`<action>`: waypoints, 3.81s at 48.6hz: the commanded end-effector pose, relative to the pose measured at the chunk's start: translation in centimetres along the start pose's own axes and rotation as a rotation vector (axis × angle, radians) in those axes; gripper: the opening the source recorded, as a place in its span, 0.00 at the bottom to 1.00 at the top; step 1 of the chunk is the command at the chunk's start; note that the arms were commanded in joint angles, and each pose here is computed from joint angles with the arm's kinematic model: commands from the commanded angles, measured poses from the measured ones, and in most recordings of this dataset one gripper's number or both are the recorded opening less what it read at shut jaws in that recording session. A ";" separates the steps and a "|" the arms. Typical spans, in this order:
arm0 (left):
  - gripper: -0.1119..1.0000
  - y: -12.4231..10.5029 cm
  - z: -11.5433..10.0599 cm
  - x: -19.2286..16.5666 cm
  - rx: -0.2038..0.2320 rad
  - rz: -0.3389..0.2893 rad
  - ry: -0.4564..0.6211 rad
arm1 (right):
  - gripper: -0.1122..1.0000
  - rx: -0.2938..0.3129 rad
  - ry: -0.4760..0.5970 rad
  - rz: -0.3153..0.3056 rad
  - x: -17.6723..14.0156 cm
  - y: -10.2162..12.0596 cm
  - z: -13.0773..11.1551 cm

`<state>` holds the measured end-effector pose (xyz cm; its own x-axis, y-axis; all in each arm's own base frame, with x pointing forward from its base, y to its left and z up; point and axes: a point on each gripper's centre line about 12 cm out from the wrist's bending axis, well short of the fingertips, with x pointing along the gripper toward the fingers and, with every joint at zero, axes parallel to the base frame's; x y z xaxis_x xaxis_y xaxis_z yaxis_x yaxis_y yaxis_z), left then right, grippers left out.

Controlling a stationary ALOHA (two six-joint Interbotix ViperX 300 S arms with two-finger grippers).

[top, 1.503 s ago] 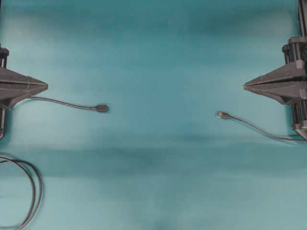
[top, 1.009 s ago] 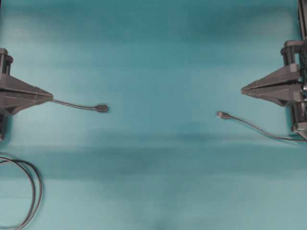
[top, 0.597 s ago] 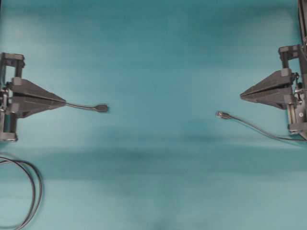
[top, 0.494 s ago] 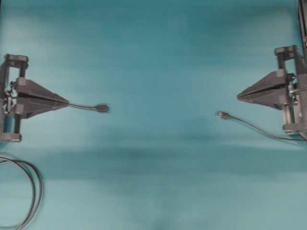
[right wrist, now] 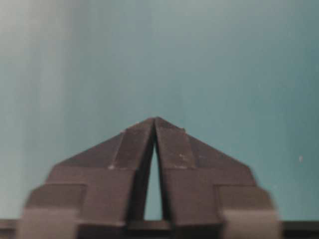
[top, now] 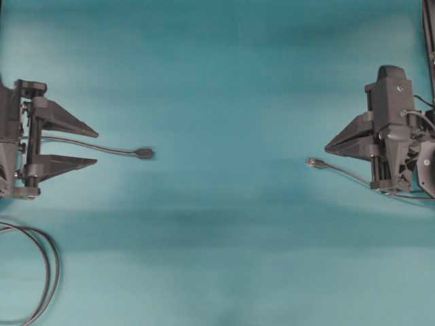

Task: Insert the USB using both arms.
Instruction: 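Open both grippers and move them over the two cable ends, then close the right gripper on the male USB plug's housing, then close the left gripper on the female USB socket's housing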

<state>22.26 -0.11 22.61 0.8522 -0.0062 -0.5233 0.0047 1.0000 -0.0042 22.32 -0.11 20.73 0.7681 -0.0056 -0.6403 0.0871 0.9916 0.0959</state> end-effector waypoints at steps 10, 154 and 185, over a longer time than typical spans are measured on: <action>0.83 1.3 0.0 1.9 -0.037 0.046 0.029 | 0.57 0.052 0.054 -0.010 1.2 -0.1 -0.6; 0.86 1.3 -5.8 8.7 0.136 0.019 0.259 | 0.29 0.131 0.531 -0.105 10.0 0.1 -7.9; 0.85 2.0 -6.4 12.5 0.110 0.028 0.333 | 0.29 0.120 0.526 -0.095 10.0 0.5 -7.8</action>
<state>28.99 1.61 10.18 0.6239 0.0347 -0.7807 0.0752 0.9917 0.1042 25.15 0.60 8.92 0.3480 -0.0092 -0.9374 0.2554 0.9631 0.0854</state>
